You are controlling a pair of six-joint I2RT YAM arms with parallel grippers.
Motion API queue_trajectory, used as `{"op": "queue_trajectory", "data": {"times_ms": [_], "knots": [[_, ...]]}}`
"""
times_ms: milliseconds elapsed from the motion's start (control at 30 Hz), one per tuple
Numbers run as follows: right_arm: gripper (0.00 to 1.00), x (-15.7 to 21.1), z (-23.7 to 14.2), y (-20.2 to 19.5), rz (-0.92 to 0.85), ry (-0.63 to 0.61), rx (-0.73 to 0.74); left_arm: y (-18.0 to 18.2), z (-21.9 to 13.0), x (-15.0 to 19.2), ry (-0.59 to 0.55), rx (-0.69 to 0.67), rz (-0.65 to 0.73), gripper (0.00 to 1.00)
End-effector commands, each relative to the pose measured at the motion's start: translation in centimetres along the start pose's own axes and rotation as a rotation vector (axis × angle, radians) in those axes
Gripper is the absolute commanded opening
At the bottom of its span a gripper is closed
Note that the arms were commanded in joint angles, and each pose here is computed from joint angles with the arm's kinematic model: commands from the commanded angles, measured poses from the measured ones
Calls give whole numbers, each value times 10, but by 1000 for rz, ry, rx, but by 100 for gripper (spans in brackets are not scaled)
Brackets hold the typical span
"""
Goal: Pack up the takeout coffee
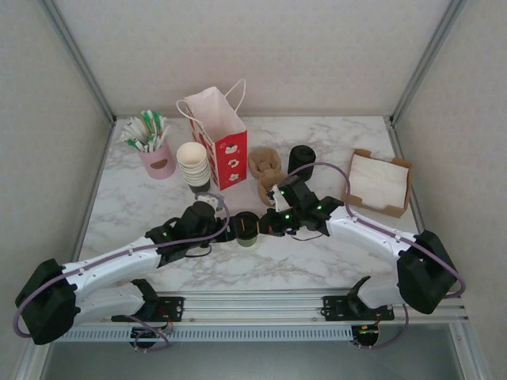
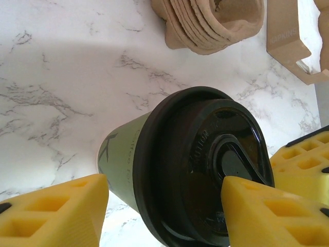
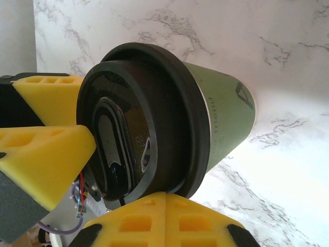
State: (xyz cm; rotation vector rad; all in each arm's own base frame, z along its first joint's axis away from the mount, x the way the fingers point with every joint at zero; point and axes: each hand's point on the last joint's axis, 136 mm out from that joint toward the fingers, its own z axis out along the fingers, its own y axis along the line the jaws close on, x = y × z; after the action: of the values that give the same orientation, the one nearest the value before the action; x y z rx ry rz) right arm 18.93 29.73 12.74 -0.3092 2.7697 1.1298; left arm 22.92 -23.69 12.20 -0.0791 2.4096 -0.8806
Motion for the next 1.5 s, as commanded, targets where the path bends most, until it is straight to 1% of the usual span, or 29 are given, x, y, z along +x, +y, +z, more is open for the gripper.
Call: {"op": "queue_trajectory", "data": {"times_ms": [0,67,167,233,333,400,467,633,800,867,1000,1167,1333,1400,1467], "knots": [[4,2,-11,-7,-18,-15,87,2,-9,-8,-44,-32,6,64],[10,-5,-25,3,-45,-49,88,1,-16,-19,-80,-52,3,68],[18,-11,-40,13,-81,-78,99,-7,-27,-38,-135,-62,-1,80],[23,-14,-48,18,-99,-86,103,-10,-36,-50,-171,-74,1,91],[30,-19,-60,26,-122,-102,116,-16,-52,-70,-223,-89,0,99],[33,-21,-71,31,-140,-112,129,-24,-68,-85,-263,-92,0,100],[41,-23,-84,38,-161,-133,136,-34,-88,-99,-306,-83,3,100],[67,-26,-119,56,-238,-181,146,-53,-136,-127,-394,-80,4,100],[91,-29,-151,64,-295,-237,173,-60,-168,-146,-445,-121,-9,100],[99,-33,-160,64,-295,-257,186,-60,-177,-152,-466,-145,-24,100],[99,-33,-167,58,-268,-263,235,-54,-190,-159,-500,-198,-72,100],[99,-26,-162,54,-251,-256,215,-48,-192,-150,-520,-144,-84,100],[99,-20,-156,45,-225,-255,214,-26,-195,-133,-521,-167,-87,100],[99,-21,-156,39,-191,-264,235,-22,-195,-129,-528,-155,-96,100],[99,-19,-155,32,-161,-257,264,-27,-190,-127,-515,-120,-86,100]]}}
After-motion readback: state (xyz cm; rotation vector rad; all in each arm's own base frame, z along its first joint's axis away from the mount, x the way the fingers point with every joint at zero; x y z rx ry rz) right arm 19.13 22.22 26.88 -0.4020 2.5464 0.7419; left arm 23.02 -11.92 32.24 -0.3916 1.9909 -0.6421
